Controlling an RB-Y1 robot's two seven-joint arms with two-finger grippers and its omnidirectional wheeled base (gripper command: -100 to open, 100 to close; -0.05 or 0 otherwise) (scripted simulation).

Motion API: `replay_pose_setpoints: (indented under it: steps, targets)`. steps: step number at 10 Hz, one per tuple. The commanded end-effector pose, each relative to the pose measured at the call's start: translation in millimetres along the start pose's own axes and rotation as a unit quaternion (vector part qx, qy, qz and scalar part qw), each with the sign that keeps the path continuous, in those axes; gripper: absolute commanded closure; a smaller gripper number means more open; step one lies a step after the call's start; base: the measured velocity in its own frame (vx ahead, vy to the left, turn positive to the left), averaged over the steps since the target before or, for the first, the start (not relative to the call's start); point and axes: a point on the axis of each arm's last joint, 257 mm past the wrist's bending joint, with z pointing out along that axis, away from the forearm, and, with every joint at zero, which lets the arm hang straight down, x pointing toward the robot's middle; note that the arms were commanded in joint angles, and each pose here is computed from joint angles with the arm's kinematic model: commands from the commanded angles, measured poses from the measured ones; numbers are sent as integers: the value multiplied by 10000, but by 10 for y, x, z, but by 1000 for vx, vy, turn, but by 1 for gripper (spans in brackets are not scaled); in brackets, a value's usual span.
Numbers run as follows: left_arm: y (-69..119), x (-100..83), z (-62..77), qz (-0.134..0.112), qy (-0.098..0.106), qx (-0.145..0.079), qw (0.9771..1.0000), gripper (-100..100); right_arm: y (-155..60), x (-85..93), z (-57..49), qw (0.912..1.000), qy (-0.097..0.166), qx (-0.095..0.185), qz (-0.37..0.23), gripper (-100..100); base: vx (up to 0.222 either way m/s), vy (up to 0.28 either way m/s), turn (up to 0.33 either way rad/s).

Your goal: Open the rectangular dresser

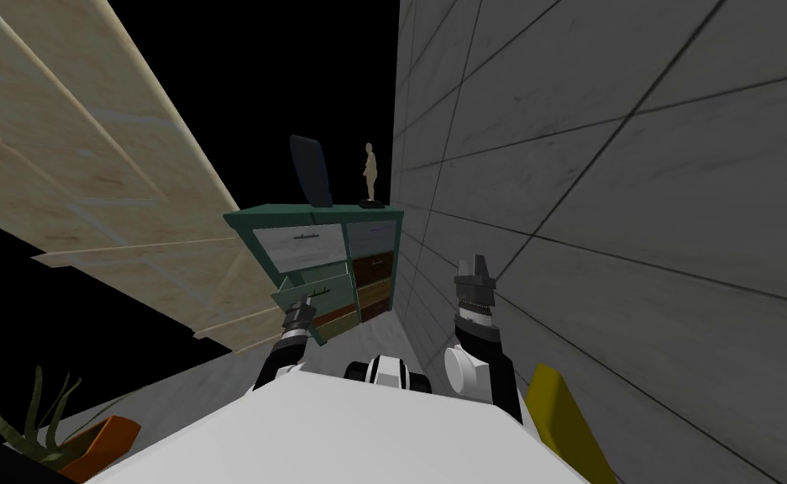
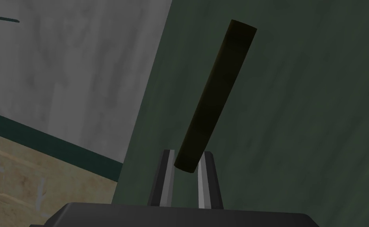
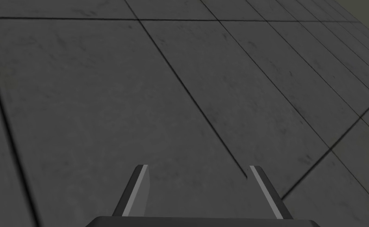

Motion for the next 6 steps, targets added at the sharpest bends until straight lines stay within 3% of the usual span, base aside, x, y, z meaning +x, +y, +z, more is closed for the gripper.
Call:
replay_pose_setpoints:
  steps: [1,3,4,6]
  targets:
    - [123,-111,-123,24,-106,-207,9997,100,5,54,16,10000,32,-23,71,0,-70,-53,3]
    - [129,-109,-134,20,-105,-217,9997,100,25,164,51,9997,99,-76,213,0,-82,-38,-17]
    - [-45,-101,-103,-14,-91,-115,9999,-100,31,202,62,9995,123,-93,262,0,-5,3,33]
    - [-148,-134,-114,-34,-125,-116,9998,-100,36,240,71,9993,146,-106,313,0,35,22,-8]
